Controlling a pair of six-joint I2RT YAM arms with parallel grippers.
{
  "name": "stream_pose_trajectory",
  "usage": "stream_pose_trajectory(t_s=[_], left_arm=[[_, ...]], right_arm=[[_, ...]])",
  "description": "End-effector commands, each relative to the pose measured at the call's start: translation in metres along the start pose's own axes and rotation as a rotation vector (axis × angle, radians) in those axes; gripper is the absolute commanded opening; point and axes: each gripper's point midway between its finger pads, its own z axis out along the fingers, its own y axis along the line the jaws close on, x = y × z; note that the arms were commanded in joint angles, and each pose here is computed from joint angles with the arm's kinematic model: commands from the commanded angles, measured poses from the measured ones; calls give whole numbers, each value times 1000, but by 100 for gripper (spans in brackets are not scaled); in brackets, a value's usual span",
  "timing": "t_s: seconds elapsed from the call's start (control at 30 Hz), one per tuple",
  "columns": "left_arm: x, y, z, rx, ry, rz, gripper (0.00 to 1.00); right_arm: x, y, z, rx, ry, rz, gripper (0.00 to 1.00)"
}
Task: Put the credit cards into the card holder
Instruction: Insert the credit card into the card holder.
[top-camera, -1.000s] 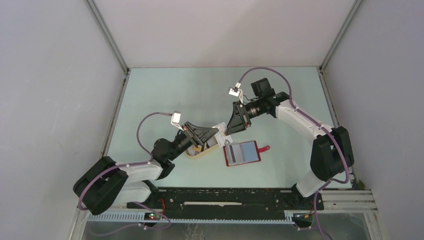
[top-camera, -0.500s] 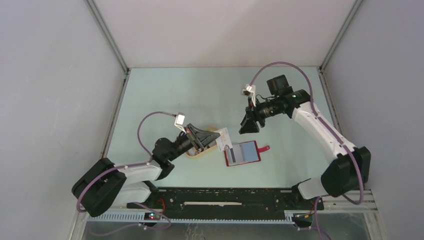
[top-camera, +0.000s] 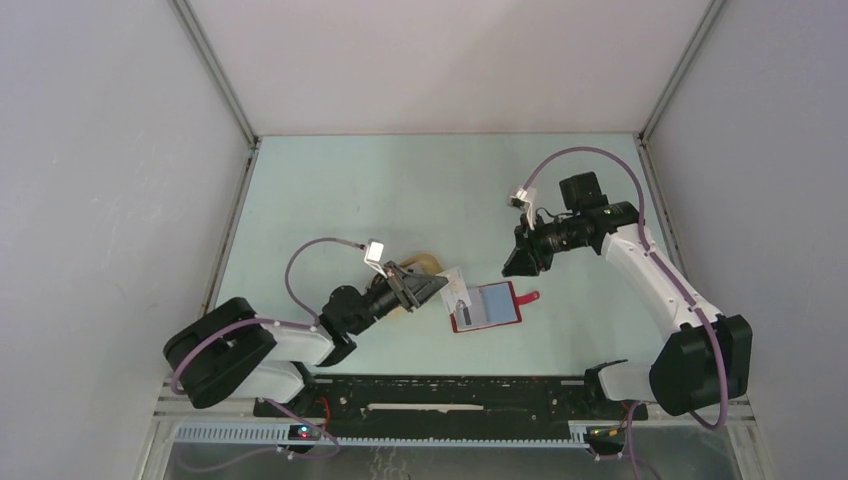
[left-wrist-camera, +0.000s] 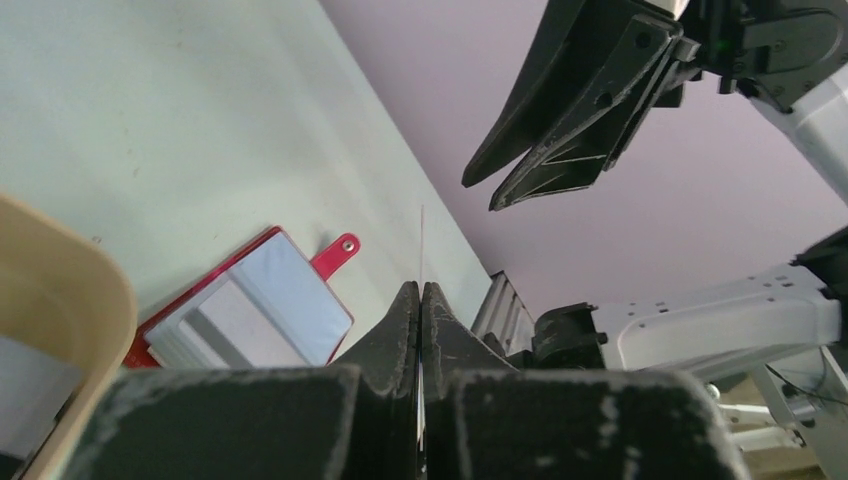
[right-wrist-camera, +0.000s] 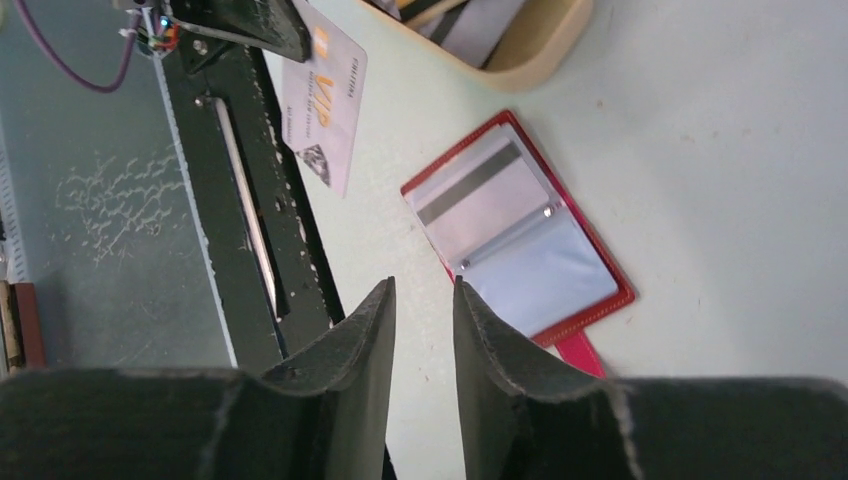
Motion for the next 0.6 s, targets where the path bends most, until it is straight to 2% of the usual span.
stream_pose_trajectory(t_s=[0.0, 0.27, 0.57], left_arm=[[-10, 7, 1, -44, -128, -23, 0], [8, 23, 15, -126, -127, -46, 0], [24, 39, 24, -203, -132, -69, 0]], right_arm=[[15, -17, 0, 74, 39, -10, 34], [38, -44, 4, 157, 139, 29, 34], [55, -59, 12, 172, 210, 95, 35]])
